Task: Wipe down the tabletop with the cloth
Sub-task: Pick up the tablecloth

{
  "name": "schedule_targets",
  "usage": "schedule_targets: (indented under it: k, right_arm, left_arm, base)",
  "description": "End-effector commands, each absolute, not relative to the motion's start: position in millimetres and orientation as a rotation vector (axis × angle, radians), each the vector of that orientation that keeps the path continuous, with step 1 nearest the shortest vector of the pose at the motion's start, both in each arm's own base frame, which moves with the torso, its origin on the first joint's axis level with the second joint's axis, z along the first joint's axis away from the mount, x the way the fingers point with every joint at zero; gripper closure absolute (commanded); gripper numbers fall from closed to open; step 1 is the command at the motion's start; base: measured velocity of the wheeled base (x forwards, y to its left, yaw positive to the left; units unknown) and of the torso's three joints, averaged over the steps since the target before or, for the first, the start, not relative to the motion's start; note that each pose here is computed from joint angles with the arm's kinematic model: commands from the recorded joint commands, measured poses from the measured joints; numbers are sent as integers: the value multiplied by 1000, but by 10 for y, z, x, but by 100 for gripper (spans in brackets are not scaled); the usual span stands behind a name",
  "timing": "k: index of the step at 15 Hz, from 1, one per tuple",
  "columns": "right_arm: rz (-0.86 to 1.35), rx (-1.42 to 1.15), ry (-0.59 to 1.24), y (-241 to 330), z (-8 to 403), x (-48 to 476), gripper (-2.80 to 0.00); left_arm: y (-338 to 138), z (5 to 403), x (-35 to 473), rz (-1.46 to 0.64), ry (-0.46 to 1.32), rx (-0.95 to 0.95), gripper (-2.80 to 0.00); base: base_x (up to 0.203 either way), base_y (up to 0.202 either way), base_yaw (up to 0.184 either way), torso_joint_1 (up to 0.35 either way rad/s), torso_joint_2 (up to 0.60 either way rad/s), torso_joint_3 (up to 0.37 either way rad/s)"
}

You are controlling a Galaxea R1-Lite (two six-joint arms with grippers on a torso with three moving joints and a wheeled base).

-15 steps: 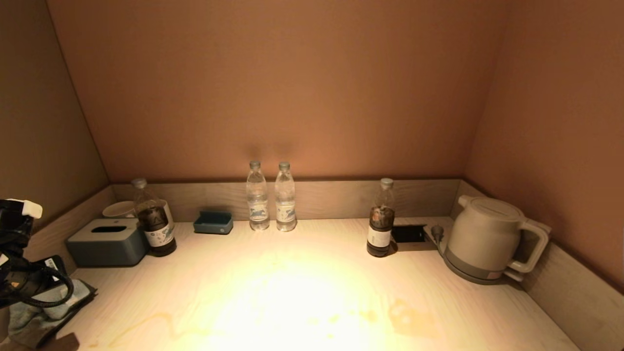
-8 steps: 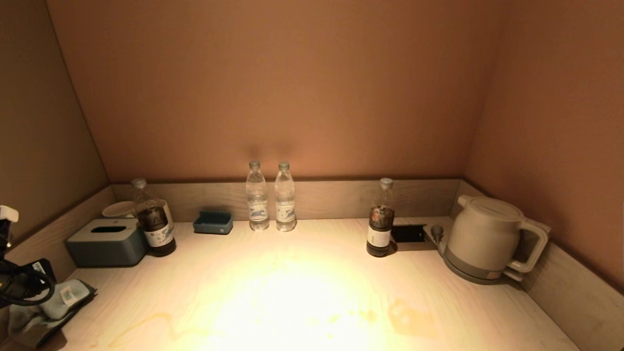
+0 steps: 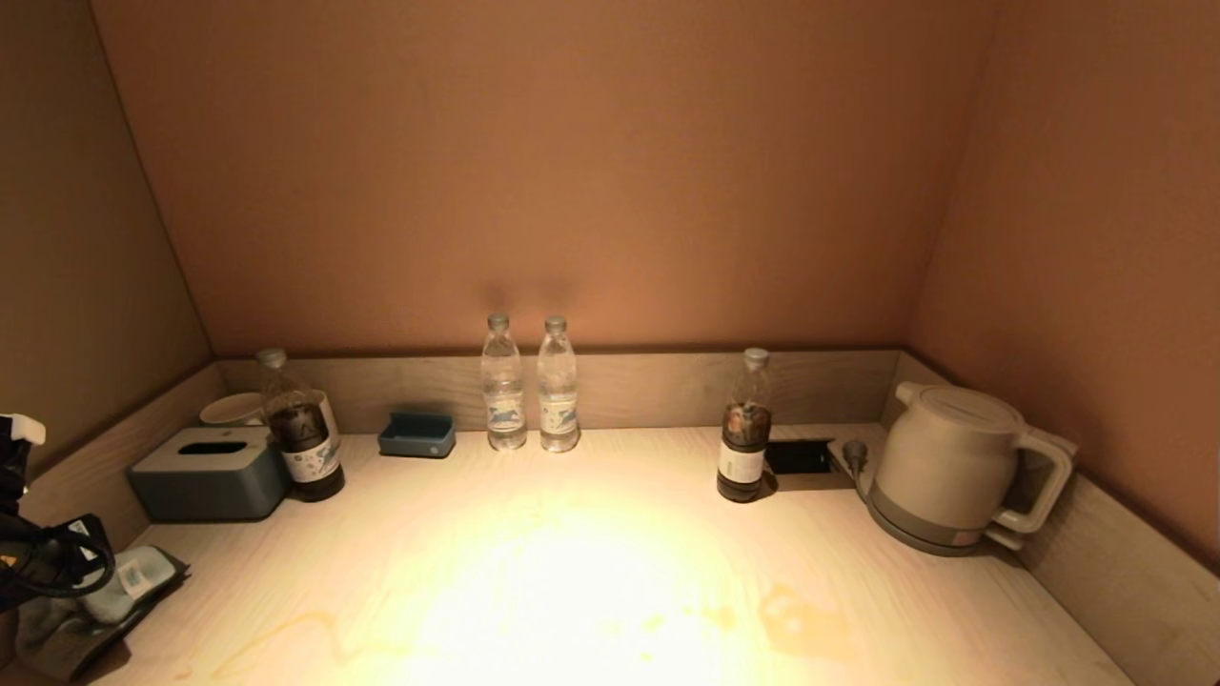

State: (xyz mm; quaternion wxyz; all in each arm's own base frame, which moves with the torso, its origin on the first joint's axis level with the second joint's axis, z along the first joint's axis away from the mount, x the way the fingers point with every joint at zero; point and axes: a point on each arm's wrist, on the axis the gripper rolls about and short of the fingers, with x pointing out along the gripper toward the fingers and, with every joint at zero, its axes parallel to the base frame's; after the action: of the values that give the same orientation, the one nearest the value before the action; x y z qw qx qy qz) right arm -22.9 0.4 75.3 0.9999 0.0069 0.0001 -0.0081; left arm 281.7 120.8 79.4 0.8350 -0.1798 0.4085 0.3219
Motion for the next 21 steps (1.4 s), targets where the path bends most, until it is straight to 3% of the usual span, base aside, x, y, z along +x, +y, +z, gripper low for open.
schedule_targets:
  k: [1, 7, 8, 21]
  right_arm:
    - [-17, 14, 1, 4, 753, -228, 0]
    - [-17, 14, 1, 4, 753, -228, 0]
    - [-16, 14, 1, 4, 753, -228, 0]
    - [-17, 14, 1, 4, 753, -228, 0]
  left_arm:
    - [1216, 775, 2813, 687, 870, -384, 0]
    - [1219, 765, 2821, 690, 871, -388, 0]
    - [1220, 765, 2822, 690, 870, -388, -280]
    - [1320, 554, 3016, 728, 878, -426, -280]
  base:
    - [0, 0, 0, 0, 0, 0]
    - [0, 0, 0, 0, 0, 0]
    - [0, 0, 0, 0, 0, 0]
    - [0, 0, 0, 0, 0, 0]
